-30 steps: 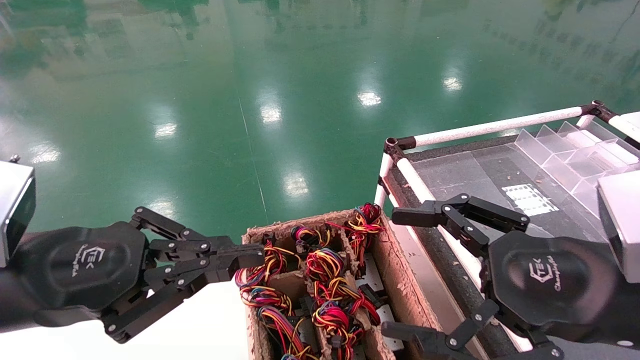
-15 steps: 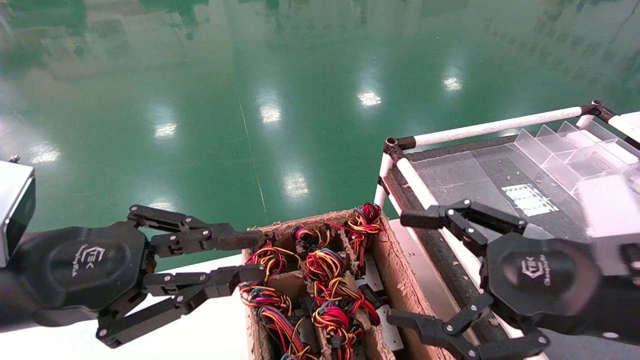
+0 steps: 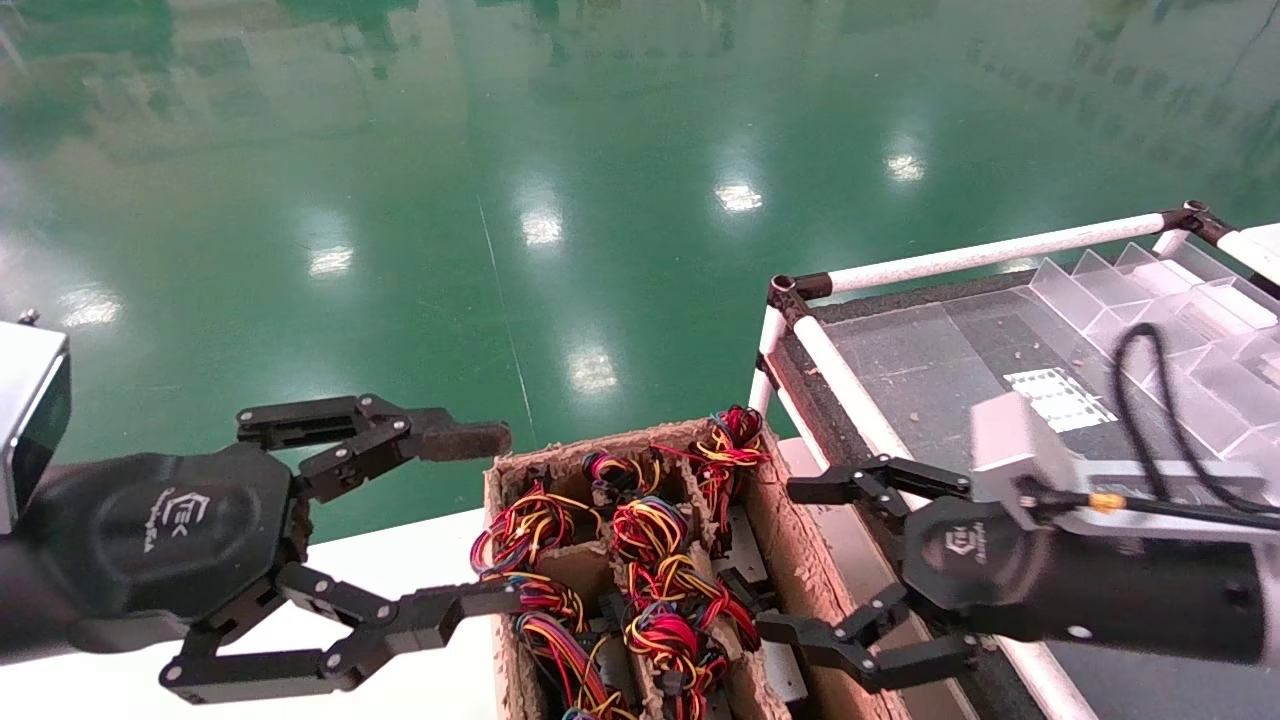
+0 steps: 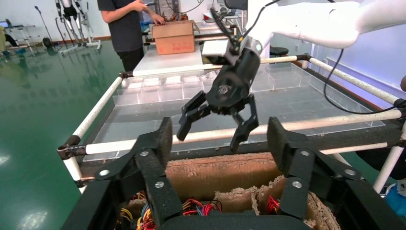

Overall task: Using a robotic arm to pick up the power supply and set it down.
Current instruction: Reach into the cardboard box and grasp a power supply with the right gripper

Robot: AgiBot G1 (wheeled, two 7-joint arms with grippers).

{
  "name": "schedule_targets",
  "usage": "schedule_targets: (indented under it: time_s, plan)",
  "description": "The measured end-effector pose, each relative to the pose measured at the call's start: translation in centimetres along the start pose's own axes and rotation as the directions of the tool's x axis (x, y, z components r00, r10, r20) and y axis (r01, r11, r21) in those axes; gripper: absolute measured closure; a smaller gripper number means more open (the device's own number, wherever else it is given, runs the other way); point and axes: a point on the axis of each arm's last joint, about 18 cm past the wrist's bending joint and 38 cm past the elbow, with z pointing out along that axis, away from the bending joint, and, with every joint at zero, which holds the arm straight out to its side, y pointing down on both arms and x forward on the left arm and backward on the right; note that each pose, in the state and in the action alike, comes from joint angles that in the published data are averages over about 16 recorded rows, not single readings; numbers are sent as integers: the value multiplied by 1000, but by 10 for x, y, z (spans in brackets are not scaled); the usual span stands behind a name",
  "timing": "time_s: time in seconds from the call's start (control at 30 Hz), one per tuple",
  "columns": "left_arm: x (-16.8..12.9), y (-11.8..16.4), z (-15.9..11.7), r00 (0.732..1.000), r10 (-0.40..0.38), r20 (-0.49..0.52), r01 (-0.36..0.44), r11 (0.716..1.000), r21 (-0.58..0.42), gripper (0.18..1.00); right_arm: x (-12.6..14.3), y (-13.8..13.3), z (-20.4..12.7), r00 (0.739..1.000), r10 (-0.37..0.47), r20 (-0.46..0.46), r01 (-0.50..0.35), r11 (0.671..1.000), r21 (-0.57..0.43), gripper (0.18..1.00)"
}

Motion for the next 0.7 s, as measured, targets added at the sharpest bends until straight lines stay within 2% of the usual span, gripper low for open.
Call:
schedule_targets:
  time_s: [0.37,0.7]
  plan:
    - [0,0,0,1000,0,0,0,1000,0,336,26,18,31,999,-30,29,34,989,-145,178]
    - [0,0,0,1000,0,0,0,1000,0,223,38,27,55,990,-125,60,136,966,-221,178]
